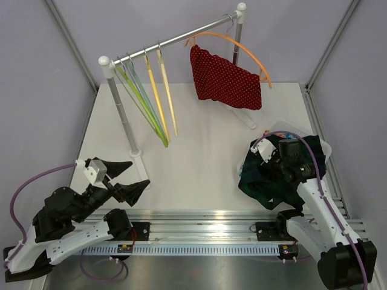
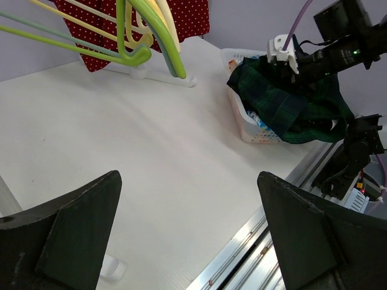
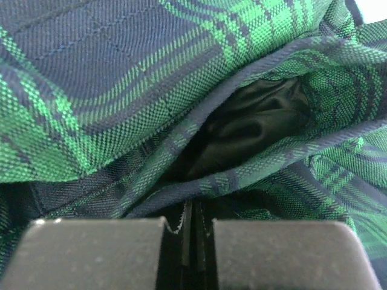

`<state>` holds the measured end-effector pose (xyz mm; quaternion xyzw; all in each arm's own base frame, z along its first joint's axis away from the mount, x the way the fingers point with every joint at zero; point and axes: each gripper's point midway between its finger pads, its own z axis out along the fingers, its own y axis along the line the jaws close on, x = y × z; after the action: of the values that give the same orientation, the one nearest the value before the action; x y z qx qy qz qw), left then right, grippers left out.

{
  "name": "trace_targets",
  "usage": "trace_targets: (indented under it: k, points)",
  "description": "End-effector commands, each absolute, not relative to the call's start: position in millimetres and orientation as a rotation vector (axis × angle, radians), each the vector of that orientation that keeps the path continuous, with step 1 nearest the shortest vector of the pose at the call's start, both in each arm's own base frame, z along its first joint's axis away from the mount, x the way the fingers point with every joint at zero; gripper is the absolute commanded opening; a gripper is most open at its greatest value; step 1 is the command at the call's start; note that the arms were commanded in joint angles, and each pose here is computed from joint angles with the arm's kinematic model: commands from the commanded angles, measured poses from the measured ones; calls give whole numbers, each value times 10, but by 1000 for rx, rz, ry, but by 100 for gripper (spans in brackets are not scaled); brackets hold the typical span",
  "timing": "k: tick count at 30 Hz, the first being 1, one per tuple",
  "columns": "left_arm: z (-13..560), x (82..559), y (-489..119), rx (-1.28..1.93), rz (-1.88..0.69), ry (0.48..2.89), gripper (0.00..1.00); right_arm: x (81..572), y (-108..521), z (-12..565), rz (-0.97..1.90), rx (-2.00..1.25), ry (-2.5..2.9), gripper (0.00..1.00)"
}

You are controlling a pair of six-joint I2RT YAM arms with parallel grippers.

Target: Remove the skirt from the hanger

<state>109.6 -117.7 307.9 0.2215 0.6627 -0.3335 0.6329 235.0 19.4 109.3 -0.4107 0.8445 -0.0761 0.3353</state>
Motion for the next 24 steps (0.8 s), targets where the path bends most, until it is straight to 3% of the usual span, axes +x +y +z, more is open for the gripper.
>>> trace_targets:
  k: [1, 3, 5, 6, 7, 10, 11, 13, 15, 18, 22, 24]
  points:
    - [3171, 1083, -1186, 492, -791, 1469, 99, 2257, 306, 1007, -53, -1099, 2243, 0]
    - [3161, 1083, -1189, 483, -798, 1473, 99, 2286, 315, 1295, -65, -1089, 2196, 5]
    - [3154, 1093, -1209, 469, -808, 1476, 99, 2230, 291, 1541, -85, -1089, 2176, 21]
    - [3149, 1094, -1216, 465, -813, 1478, 99, 2289, 297, 1884, -111, -1066, 2118, 31]
    - [3160, 1095, -1226, 454, -824, 1476, 99, 2204, 288, 1977, -100, -1072, 2138, 56]
    - [3129, 1119, -1260, 445, -825, 1489, 99, 2168, 336, 2533, -85, -1047, 2076, 86]
    - [3124, 1125, -1270, 441, -827, 1492, 99, 2167, 356, 2641, -75, -1043, 2064, 91]
    - [3114, 1142, -1289, 439, -823, 1502, 99, 2237, 435, 2900, -34, -1015, 2034, 98]
    - [3111, 1149, -1303, 435, -824, 1508, 99, 2341, 561, 3111, 27, -992, 1982, 99]
    - [3114, 1168, -1313, 420, -823, 1522, 99, 2783, 734, 3279, 141, -845, 2005, 100]
    - [3104, 1177, -1321, 392, -837, 1538, 99, 3488, 943, 3883, 279, -530, 1899, 100]
    - [3090, 1184, -1321, 374, -844, 1547, 99, 3741, 1113, 4206, 405, -520, 1824, 99]
